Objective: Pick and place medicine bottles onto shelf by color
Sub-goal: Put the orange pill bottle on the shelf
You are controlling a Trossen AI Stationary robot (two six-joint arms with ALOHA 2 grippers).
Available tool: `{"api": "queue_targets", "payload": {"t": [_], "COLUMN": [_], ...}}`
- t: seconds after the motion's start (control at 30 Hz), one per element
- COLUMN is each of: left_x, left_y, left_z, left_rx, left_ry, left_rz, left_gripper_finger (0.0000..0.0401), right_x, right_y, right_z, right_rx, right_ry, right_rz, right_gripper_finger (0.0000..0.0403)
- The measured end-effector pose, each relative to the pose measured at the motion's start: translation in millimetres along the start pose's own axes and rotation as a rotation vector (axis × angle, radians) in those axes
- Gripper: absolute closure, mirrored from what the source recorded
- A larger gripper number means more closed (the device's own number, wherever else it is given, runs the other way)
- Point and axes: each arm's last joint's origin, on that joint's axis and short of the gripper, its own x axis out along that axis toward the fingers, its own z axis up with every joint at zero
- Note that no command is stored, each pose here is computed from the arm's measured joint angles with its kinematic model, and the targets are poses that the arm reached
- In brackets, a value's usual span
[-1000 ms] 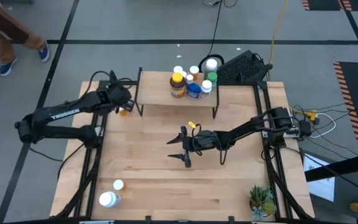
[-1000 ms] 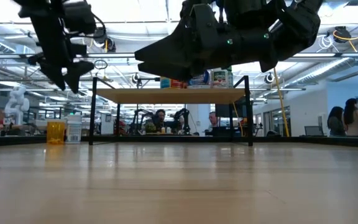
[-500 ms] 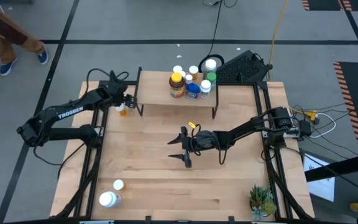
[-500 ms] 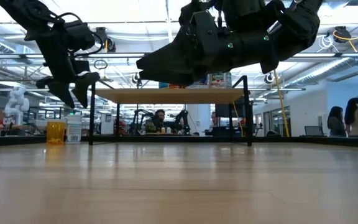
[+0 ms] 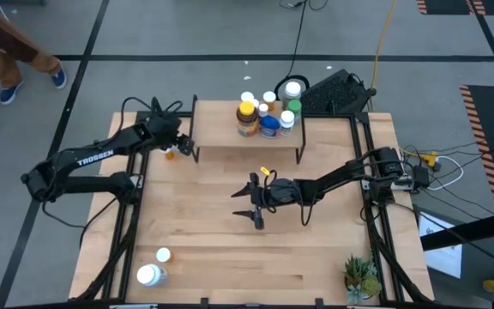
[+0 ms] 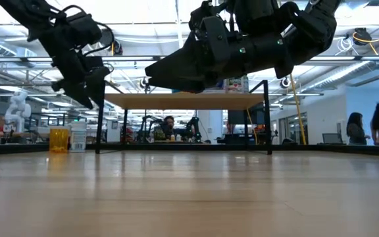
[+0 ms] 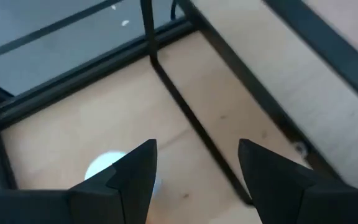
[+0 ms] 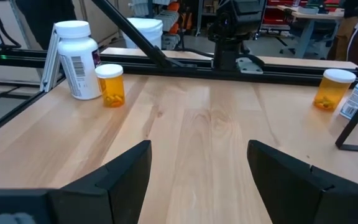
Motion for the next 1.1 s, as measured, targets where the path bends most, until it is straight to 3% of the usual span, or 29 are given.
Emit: {"api": "queue_targets", "payload": {"t": [0.17,0.33,0.47,0.8,1.1], "left_x": [-16.7,-47.6,-64.9,-27.0,-2.9], "left_y": [1.7,4.6,11.0,18.6,21.4], "left_z": [10.5,23.9,19.8,-33.6,-52.6], "left_rx": [0.002,0.005,0.001,-0.148,-0.17], "left_ry": [0.001,-0.032,-0.005,0.172,0.132], "left_rz": [0.087,0.081,0.136,0.238,0.21], "left_gripper_finger": [0.0171,0.0171,0.0171,0.0171,0.0156], "right_x": [0.0,0.0,-0.1,-0.2,-0.3], "right_y": [0.0,-0.1,-0.1,-0.1,-8.2], "right_z": [-1.4,-3.1,-5.0,-5.6,-5.5], "right_rx": [0.0,0.0,0.0,0.008,0.063], "right_ry": [0.014,0.032,0.051,0.058,0.056], "right_rz": [0.0,-0.001,0.0,0.001,0.012], "right_gripper_finger": [0.0144,0.0144,0.0144,0.0144,0.0144]}}
